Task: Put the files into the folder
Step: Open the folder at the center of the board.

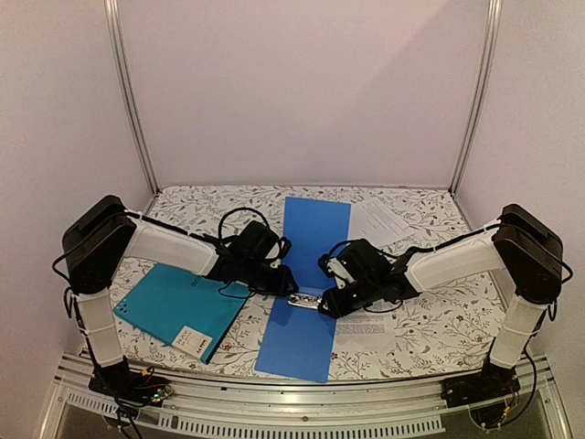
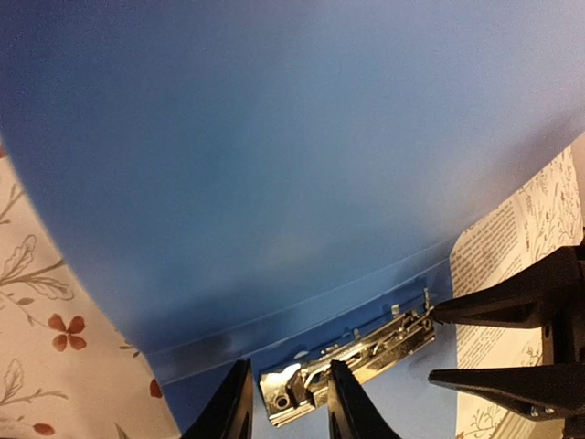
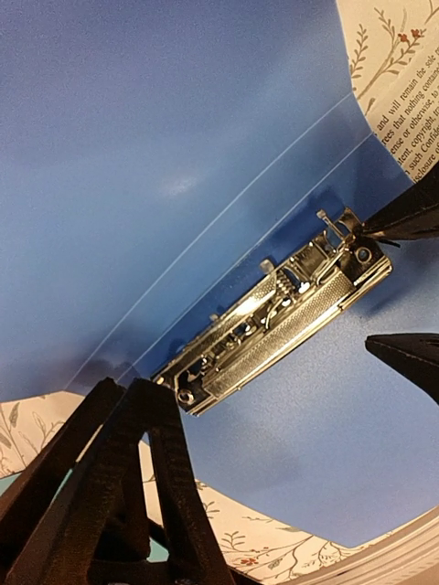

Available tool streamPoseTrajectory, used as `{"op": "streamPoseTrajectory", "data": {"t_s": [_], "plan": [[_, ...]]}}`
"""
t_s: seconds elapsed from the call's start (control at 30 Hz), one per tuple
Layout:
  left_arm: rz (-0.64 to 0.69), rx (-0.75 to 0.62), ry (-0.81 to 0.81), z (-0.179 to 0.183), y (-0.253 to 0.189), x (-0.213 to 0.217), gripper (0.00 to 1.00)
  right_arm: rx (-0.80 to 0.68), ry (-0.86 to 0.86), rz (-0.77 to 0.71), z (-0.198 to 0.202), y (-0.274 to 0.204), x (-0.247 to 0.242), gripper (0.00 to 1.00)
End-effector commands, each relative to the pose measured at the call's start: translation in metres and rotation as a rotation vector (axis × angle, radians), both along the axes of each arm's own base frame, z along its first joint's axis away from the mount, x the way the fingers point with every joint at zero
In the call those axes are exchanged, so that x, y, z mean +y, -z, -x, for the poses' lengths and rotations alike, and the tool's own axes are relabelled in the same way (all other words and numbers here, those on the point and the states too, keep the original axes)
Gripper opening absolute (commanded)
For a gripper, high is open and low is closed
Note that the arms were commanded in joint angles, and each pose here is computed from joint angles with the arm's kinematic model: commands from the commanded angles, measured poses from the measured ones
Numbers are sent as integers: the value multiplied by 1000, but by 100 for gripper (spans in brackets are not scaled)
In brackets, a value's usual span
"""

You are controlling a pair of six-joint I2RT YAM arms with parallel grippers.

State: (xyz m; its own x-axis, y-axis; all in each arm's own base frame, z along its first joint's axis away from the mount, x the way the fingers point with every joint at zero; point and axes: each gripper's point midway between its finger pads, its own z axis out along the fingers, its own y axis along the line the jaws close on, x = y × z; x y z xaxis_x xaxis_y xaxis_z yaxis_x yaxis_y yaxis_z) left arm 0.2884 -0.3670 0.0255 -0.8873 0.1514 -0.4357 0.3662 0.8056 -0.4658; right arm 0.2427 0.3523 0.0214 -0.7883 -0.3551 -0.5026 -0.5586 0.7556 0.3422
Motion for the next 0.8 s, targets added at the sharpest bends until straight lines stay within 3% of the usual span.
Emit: {"op": "streamPoseTrajectory", "data": {"t_s": [0.0, 0.77], "plan": [[23, -15, -3, -12, -5, -6, 27, 65, 6, 83, 11, 30, -18, 36], [-20, 16, -15, -7, 10, 2, 18, 74, 3, 80, 13, 32, -18, 36]]}}
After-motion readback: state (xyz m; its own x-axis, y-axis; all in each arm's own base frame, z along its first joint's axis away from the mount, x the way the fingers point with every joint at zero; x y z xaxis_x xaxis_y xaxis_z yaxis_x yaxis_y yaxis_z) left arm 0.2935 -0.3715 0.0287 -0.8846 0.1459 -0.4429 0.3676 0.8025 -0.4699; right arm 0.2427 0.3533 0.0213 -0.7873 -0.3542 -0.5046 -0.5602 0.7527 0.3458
